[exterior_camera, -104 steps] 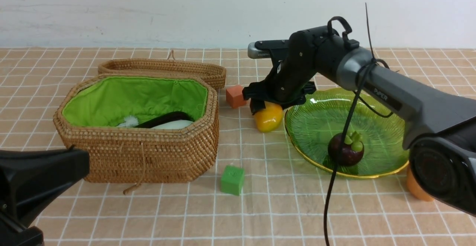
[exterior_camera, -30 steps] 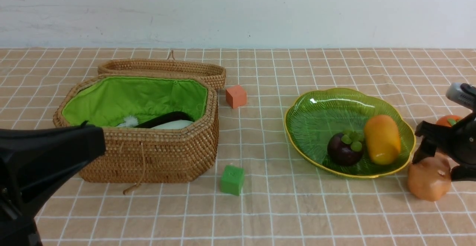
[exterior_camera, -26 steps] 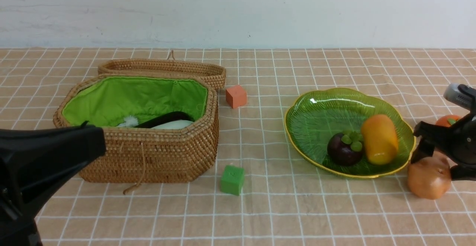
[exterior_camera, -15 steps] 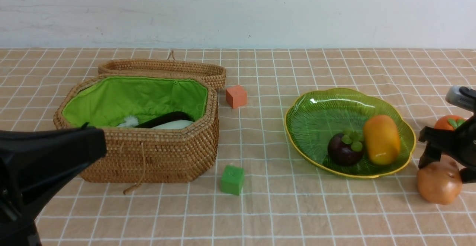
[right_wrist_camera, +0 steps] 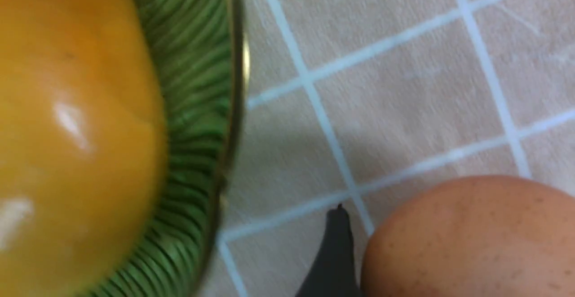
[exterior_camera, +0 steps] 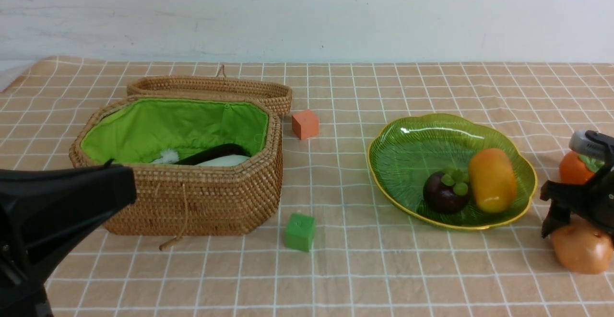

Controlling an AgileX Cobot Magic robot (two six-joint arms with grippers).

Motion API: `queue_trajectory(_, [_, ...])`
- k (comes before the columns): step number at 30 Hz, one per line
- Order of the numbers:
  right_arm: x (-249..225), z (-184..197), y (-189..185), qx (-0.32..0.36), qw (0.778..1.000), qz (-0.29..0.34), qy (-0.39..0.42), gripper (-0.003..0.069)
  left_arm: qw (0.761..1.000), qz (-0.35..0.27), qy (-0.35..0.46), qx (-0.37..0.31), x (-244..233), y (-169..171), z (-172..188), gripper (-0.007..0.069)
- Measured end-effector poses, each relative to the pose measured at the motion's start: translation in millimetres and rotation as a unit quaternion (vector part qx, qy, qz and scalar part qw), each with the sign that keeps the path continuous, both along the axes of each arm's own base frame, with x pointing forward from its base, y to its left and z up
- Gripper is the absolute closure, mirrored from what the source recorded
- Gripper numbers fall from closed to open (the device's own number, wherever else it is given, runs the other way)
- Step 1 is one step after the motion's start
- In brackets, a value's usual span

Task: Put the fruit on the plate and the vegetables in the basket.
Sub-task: Use the right arm to grab a potato and put it into the left basket

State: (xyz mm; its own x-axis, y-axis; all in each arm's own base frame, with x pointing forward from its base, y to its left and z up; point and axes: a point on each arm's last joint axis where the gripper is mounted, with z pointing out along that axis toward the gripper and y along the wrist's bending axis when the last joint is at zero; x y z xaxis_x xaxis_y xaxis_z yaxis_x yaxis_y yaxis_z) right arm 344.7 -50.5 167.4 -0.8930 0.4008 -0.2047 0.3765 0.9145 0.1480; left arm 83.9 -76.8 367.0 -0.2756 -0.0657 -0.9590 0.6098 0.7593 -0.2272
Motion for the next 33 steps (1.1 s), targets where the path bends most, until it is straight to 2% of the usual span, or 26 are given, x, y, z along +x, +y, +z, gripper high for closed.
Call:
queue_trajectory(3, [-10.6,18.5,1.3,0.006,0.999,0.010,0.033,0.0089,1.000,0.003,0.007,0.006,0.1,0.6,-1.6,0.0638])
queue_trajectory(4, [-14.1,41.5,4.2,0.010,1.000,0.016,0.022,0.0089,1.000,0.005,0.009,0.013,0.3,1.1,-2.7,0.0638])
queue_trajectory(5, [-14.8,49.2,6.3,0.010,1.000,0.021,0.015,0.0089,1.000,0.006,0.009,0.015,0.4,1.3,-3.0,0.0638])
queue_trajectory(6, [-16.2,82.0,16.4,0.015,0.999,0.039,-0.027,0.0089,1.000,0.010,0.007,0.024,0.9,2.2,-3.8,0.0638])
queue_trajectory(7, [-16.5,98.8,25.3,0.020,0.997,0.056,-0.051,0.0089,0.999,0.014,0.007,0.034,1.4,3.1,-4.8,0.0638])
queue_trajectory(9, [-13.5,141.5,63.1,0.041,0.983,0.127,-0.125,0.0089,0.998,0.031,0.015,0.056,2.7,6.7,-7.4,0.0638])
queue_trajectory(11, [-6.7,179.6,127.4,0.069,0.942,0.248,-0.214,0.0089,0.994,0.070,0.032,0.081,5.3,14.3,-9.9,0.0638])
queue_trajectory(12, [-4.0,191.2,144.9,0.079,0.927,0.274,-0.245,0.0089,0.992,0.087,0.037,0.087,6.4,17.3,-10.4,0.0638])
queue_trajectory(13, [-4.1,193.4,150.7,0.082,0.922,0.285,-0.249,0.0089,0.991,0.091,0.039,0.089,6.7,18.0,-10.8,0.0638])
queue_trajectory(14, [-1.6,202.9,173.5,0.089,0.900,0.319,-0.283,0.0089,0.990,0.105,0.045,0.087,7.8,21.0,-10.8,0.0638])
queue_trajectory(15, [0.5,213.0,207.7,0.099,0.867,0.368,-0.320,0.0089,0.986,0.132,0.049,0.091,9.2,25.0,-11.1,0.0638])
queue_trajectory(16, [2.9,218.2,229.8,0.102,0.844,0.394,-0.349,0.0089,0.984,0.146,0.051,0.090,10.1,27.2,-10.8,0.0638])
queue_trajectory(17, [6.4,221.6,266.6,0.104,0.807,0.435,-0.386,0.0089,0.982,0.164,0.055,0.082,11.2,29.7,-10.5,0.0638])
queue_trajectory(20, [15.9,209.0,334.9,0.088,0.740,0.502,-0.438,0.0089,0.980,0.176,0.053,0.074,12.2,31.3,-9.5,0.0638])
queue_trajectory(23, [28.5,181.8,385.1,0.069,0.699,0.535,-0.469,0.0090,0.980,0.178,0.053,0.071,12.4,31.4,-9.2,0.0638])
queue_trajectory(24, [33.1,171.2,396.9,0.065,0.693,0.540,-0.473,0.0090,0.980,0.178,0.052,0.071,12.4,31.5,-9.1,0.0638])
queue_trajectory(25, [33.3,171.4,396.9,0.064,0.693,0.540,-0.474,0.0090,0.980,0.178,0.052,0.071,12.4,31.5,-9.1,0.0638])
queue_trajectory(27, [43.3,146.9,414.8,0.065,0.692,0.546,-0.468,0.0089,0.980,0.178,0.052,0.071,12.4,31.5,-9.1,0.0638])
queue_trajectory(30, [49.2,129.9,419.4,0.073,0.709,0.544,-0.444,0.0011,0.980,0.178,0.052,0.071,12.4,31.5,-9.1,0.0638])
queue_trajectory(33, [46.8,137.9,411.3,0.065,0.721,0.547,-0.421,-0.0020,0.981,0.176,0.051,0.069,12.4,31.2,-8.4,0.0638])
